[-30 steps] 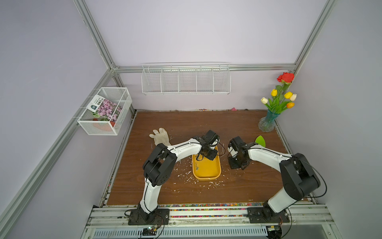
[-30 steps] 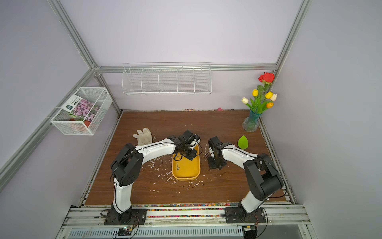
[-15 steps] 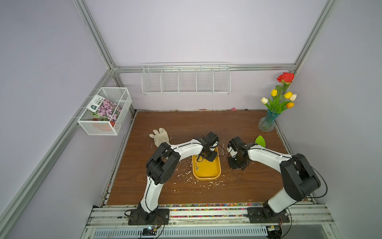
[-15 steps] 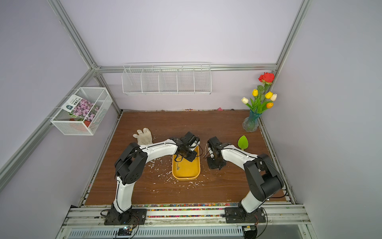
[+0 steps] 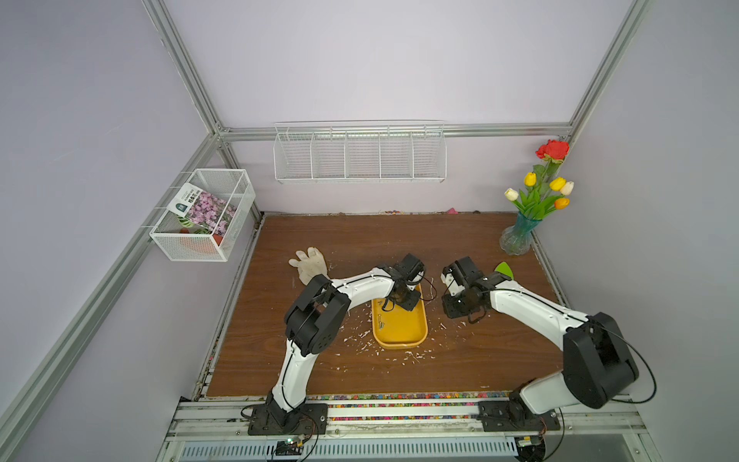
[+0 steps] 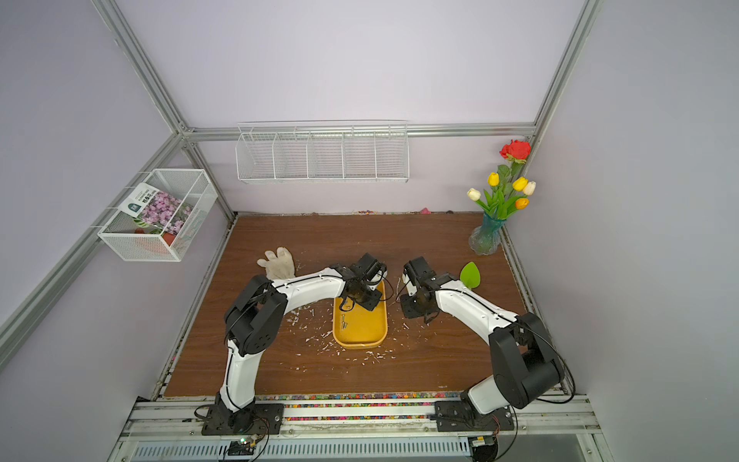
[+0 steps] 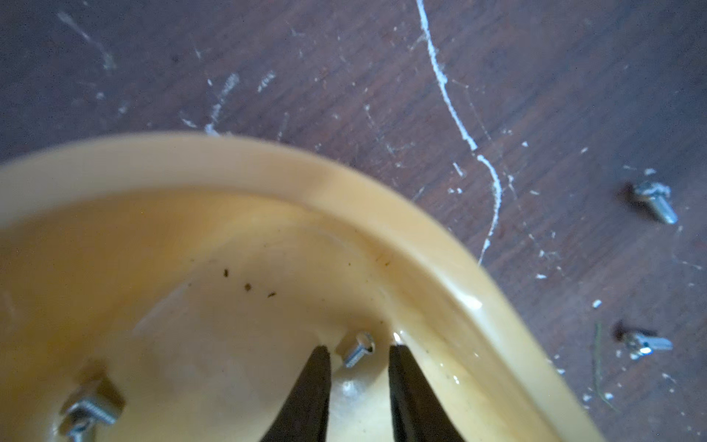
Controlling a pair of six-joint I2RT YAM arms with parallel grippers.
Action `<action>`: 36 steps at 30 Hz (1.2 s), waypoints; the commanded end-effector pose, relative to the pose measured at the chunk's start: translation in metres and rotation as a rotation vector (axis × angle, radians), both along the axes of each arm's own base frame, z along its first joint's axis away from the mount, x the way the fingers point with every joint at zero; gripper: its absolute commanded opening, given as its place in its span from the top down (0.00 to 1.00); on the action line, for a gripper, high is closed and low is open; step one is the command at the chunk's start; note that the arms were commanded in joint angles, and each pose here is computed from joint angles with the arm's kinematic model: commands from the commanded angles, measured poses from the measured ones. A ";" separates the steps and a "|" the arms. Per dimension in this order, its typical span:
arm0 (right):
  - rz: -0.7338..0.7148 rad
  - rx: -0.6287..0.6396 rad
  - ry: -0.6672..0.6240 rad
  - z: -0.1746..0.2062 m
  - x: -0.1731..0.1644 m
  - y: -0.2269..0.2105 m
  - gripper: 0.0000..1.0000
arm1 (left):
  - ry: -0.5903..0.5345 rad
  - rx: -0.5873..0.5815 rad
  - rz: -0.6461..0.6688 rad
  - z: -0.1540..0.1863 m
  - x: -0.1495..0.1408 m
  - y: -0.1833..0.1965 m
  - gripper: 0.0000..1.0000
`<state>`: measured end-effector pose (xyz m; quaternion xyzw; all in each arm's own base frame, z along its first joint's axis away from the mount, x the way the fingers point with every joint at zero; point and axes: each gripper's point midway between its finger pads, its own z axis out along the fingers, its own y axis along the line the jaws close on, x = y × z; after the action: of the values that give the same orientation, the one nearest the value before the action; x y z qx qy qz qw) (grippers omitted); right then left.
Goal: Take out the screws from the storage box
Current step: Pick up the screw from the storage box.
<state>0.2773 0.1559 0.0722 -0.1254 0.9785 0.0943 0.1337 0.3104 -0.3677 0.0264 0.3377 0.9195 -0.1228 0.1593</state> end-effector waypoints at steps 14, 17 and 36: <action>-0.018 0.016 -0.067 0.033 0.003 -0.001 0.78 | 0.047 0.049 -0.016 -0.022 -0.001 0.001 0.74; -0.018 0.013 -0.067 0.036 0.002 -0.002 0.77 | 0.064 0.062 -0.011 -0.027 -0.004 0.005 0.79; 0.017 0.032 -0.114 0.057 0.012 0.005 0.78 | 0.108 0.065 0.016 -0.030 -0.010 0.024 1.00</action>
<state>0.2877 0.1564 0.1192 -0.1253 0.9703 0.0982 0.1824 0.3195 -0.3714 0.0246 0.3341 0.9187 -0.1387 0.1584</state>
